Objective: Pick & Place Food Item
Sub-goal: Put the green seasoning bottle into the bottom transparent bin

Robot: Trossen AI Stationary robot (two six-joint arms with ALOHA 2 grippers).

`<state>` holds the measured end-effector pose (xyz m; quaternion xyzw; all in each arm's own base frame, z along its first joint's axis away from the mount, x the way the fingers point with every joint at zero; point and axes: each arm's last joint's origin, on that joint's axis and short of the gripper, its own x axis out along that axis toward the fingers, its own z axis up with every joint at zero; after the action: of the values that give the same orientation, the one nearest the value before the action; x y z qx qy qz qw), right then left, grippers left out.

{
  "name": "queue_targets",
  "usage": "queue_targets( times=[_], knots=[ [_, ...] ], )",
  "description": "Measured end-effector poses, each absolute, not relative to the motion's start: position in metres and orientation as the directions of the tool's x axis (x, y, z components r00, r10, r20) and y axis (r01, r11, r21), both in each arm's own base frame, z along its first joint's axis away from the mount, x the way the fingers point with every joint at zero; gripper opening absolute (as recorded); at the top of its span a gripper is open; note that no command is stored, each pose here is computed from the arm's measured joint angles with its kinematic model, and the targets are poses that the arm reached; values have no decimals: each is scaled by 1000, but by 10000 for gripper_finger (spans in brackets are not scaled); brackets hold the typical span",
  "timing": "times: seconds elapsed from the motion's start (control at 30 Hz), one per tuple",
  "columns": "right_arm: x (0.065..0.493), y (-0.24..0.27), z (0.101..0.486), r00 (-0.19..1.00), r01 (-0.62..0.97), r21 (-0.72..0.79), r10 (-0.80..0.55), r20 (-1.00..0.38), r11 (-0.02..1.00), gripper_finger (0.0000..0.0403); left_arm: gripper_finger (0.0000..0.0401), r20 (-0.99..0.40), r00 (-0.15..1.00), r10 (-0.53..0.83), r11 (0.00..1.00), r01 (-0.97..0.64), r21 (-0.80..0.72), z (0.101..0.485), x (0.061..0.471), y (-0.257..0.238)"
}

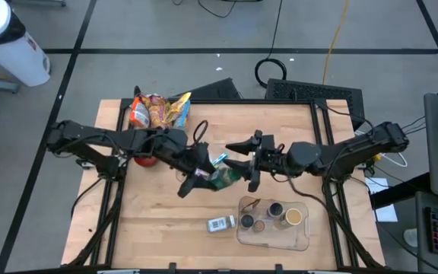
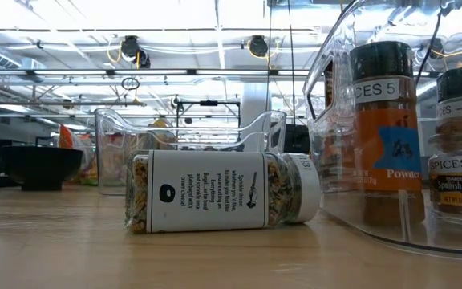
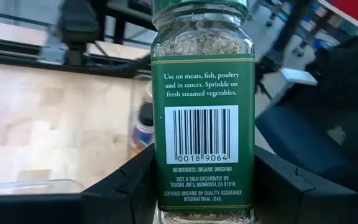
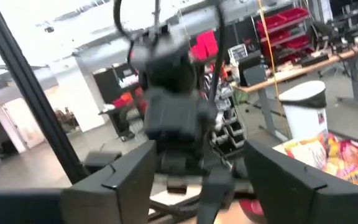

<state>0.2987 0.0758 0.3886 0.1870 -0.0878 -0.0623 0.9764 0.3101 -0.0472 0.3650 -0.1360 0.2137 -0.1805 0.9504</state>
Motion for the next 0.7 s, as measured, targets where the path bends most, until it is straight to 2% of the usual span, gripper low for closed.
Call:
queue_targets(
  times=[0.13, 0.33, 0.7],
  knots=[
    [303, 77, 383, 980, 95, 386, -154, 123, 918, 269, 205, -380, 860, -340, 918, 215, -333, 363, 310, -41],
    [305, 75, 378, 984, 117, 370, -159, 84, 922, 295, 205, -391, 864, -318, 927, 195, -322, 362, 311, -37],
    [306, 76, 365, 993, 116, 402, -108, -44, 908, 294, 205, -413, 865, -286, 943, 178, -280, 360, 310, -36]
  ],
)
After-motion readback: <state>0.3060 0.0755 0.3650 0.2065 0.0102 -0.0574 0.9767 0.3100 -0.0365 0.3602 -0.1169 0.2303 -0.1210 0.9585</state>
